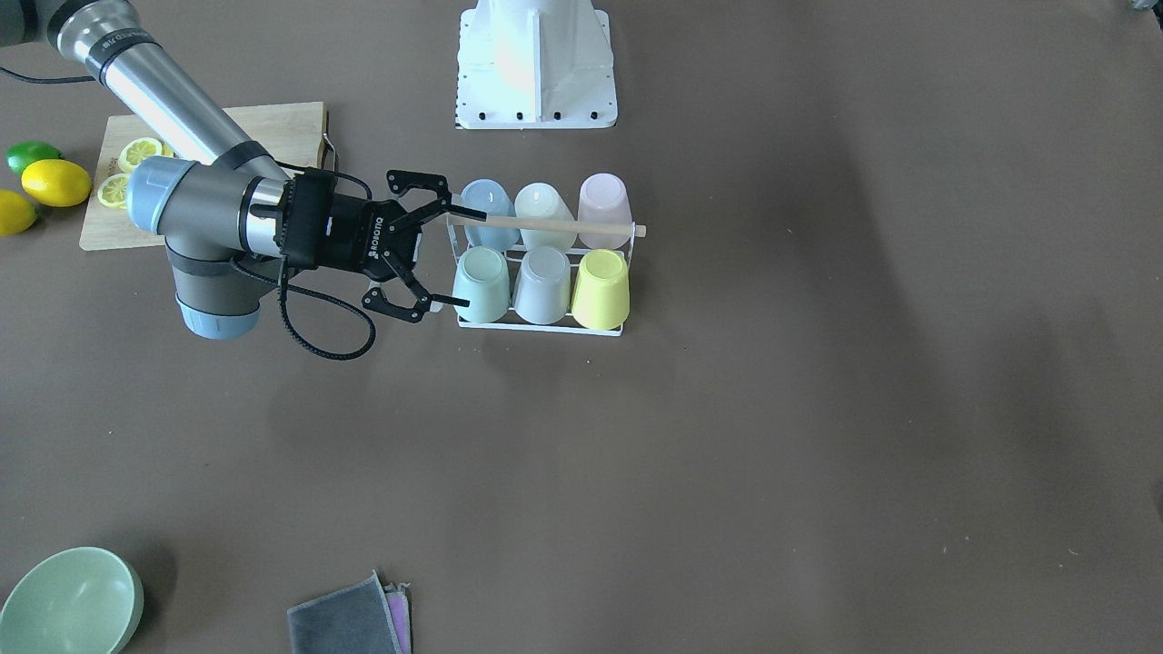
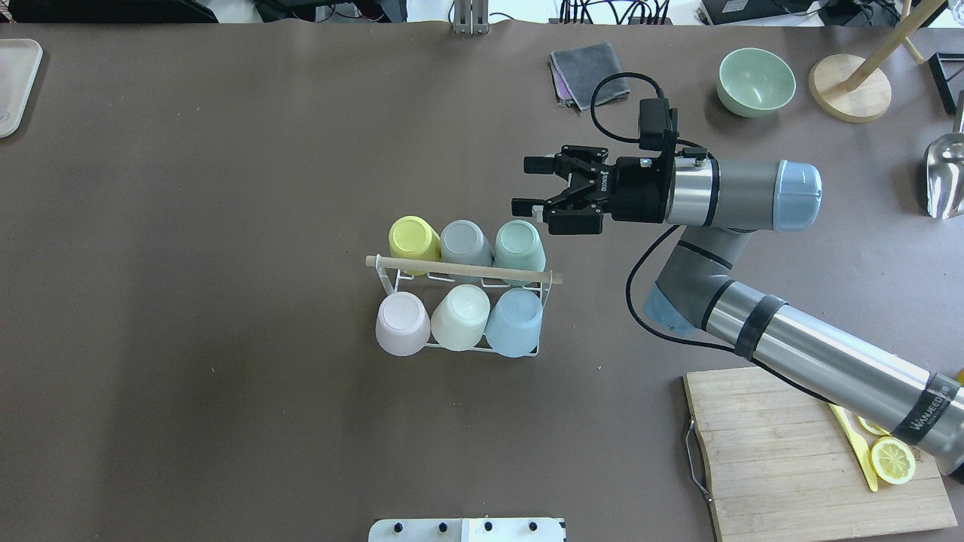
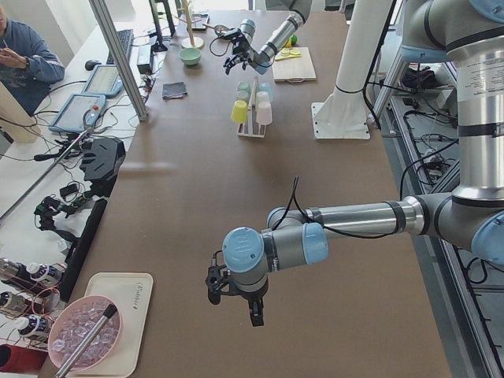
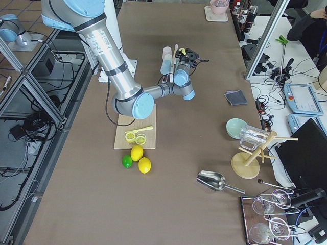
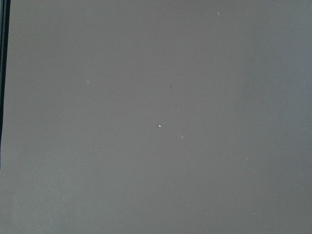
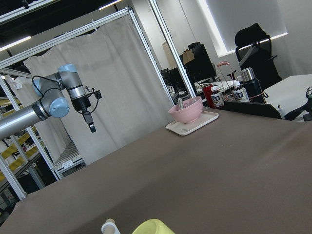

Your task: Place cup on cup holder

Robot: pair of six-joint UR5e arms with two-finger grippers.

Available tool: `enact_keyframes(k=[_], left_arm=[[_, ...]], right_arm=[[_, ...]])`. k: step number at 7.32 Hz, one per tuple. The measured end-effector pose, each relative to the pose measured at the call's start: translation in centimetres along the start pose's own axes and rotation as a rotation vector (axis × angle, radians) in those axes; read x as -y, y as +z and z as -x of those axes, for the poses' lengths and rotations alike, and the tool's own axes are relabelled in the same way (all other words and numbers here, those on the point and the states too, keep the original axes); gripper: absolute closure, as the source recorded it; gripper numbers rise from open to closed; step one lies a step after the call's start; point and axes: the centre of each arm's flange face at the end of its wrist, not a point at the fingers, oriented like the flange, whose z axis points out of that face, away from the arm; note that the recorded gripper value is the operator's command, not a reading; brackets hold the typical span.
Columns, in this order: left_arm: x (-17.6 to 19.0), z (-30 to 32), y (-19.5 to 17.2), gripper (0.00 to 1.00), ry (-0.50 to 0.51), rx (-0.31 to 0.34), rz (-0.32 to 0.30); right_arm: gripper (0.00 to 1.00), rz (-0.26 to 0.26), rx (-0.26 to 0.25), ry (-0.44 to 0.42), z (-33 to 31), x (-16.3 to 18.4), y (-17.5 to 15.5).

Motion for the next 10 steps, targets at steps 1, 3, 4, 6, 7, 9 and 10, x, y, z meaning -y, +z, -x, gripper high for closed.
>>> enact_keyframes(k=[1,3,4,6,7,9,10], left_arm=[[0.0,0.0,0.0,0.01,-0.001,0.0,0.001],[0.0,0.0,0.0,0.01,-0.001,0.0,0.001],[0.0,0.0,0.0,0.01,0.0,0.0,0.0],[0.0,0.0,0.0,0.01,0.001,0.0,-0.001],[0.0,0.0,0.0,0.01,0.001,-0.001,-0.001],[0.0,0.0,0.0,0.01,0.001,-0.001,-0.001],[0.0,0.0,0.0,0.01,0.001,-0.001,-0.001]], right_arm=[[0.0,0.011,-0.059,-0.006,-1.9,1.5,-1.1],[0.0,0.08,-0.277,0.035,-6.9,5.9,-2.9],[0.0,0.131,-0.398,0.081,-9.3,7.4,-3.0],[0.0,0.246,-0.619,0.19,-13.0,10.1,-3.2],[0.0,0.308,-0.717,0.252,-13.8,11.1,-3.4],[0.0,0.419,-0.874,0.364,-14.6,10.7,-5.4],[0.0,0.474,-0.942,0.405,-14.2,10.2,-7.1]])
